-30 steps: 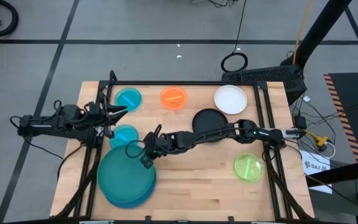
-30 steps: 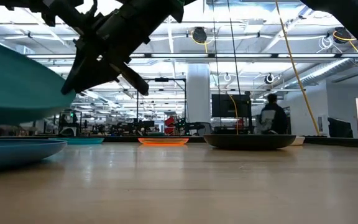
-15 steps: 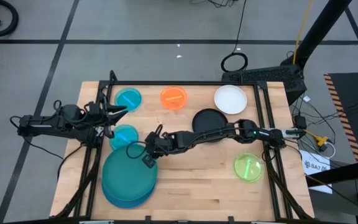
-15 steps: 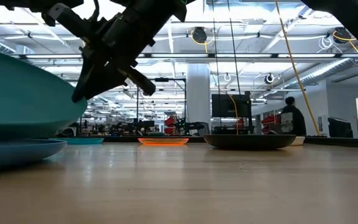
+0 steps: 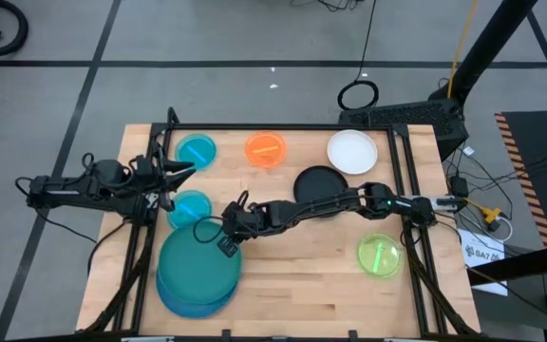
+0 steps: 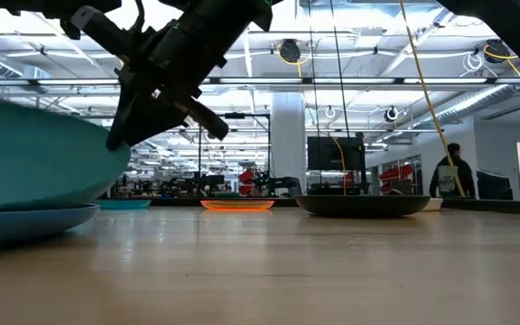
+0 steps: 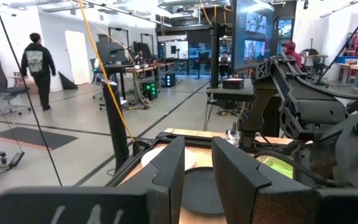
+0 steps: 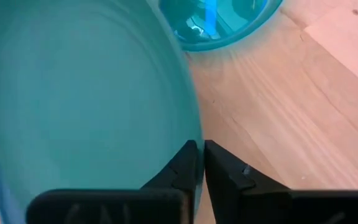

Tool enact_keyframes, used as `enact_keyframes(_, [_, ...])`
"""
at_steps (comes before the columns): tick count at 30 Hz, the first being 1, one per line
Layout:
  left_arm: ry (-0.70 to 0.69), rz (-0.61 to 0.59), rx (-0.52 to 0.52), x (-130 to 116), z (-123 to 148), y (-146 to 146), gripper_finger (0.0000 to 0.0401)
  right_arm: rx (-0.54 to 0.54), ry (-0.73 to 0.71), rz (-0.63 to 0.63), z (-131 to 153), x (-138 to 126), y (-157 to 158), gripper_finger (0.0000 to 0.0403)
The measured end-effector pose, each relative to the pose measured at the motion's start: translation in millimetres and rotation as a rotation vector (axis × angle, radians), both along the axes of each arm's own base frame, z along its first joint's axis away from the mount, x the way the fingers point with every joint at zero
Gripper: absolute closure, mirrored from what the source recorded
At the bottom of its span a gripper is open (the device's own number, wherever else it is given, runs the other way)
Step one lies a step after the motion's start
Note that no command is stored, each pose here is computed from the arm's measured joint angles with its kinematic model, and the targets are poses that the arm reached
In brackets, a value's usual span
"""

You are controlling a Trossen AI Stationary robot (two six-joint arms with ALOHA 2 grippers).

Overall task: Stack plastic plates
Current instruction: Stack the green plate on top of the blue plate

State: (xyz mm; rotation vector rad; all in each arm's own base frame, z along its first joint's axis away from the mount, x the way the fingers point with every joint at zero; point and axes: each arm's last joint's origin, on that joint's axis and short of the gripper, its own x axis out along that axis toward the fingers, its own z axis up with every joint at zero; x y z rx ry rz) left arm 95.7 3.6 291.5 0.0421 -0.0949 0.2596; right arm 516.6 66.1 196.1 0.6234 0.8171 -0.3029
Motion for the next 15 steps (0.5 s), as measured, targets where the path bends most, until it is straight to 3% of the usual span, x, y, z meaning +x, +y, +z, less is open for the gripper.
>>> enact_keyframes(7, [-0.002, -0.001, -0.009, 0.0, 0.0, 0.0, 0.0313, -0.001, 0.000, -0.002, 0.1, -0.1, -0.1, 0.0334])
enact_keyframes(15, [-0.003, -0.001, -0.012, 0.0, 0.0, 0.0, 0.0313, 0.000, -0.018, -0.002, 1.3, 1.3, 0.1, 0.0315])
